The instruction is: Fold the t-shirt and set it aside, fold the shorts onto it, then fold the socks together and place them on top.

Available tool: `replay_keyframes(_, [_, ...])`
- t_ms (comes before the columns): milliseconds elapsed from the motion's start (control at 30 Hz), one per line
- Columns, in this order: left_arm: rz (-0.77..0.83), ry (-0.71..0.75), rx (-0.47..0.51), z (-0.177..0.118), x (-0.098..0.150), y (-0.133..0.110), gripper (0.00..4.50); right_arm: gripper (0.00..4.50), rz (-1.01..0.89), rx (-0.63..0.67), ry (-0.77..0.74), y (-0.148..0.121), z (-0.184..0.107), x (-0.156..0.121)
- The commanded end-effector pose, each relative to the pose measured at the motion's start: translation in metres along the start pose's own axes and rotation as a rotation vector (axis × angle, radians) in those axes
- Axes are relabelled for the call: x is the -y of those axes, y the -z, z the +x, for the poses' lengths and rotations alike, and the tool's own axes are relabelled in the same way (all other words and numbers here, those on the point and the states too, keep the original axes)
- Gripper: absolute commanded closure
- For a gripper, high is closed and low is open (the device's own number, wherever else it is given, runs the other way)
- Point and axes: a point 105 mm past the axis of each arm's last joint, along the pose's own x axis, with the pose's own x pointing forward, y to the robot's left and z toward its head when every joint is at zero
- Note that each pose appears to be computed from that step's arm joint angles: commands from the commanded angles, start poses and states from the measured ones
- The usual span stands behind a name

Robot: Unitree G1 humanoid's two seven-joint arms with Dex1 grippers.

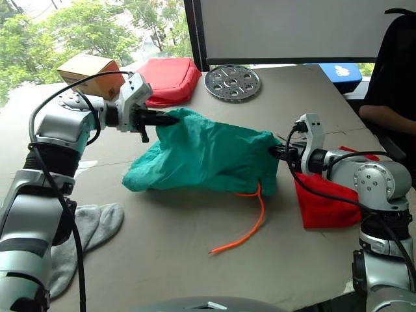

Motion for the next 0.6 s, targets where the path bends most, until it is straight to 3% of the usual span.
replay_keyframes(33, [0.144, -0.141, -0.040, 0.008, -0.021, -0.010, 4.50, 4.44, -0.006, 0.026, 0.082, -0.012, 0.003, 0.008])
replay_keyframes(400, [0.364, -0.245, -0.297, 0.006, -0.043, 0.013, 4.50, 4.44, 0.020, -0.018, 0.136, -0.003, 0.013, 0.014])
replay_keyframes(533, [0.434, -0.277, -0.306, 0.014, -0.043, 0.010, 4.50, 4.44, 0.017, -0.030, 0.137, -0.002, 0.018, 0.013])
replay_keyframes(567, [0.429, -0.297, -0.286, 0.017, -0.044, 0.008, 3.73, 4.50, 0.013, -0.030, 0.137, -0.002, 0.021, 0.013])
replay_keyframes(600, [0.426, -0.298, -0.276, 0.018, -0.043, 0.008, 3.45, 4.50, 0.008, -0.025, 0.153, -0.003, 0.022, 0.016])
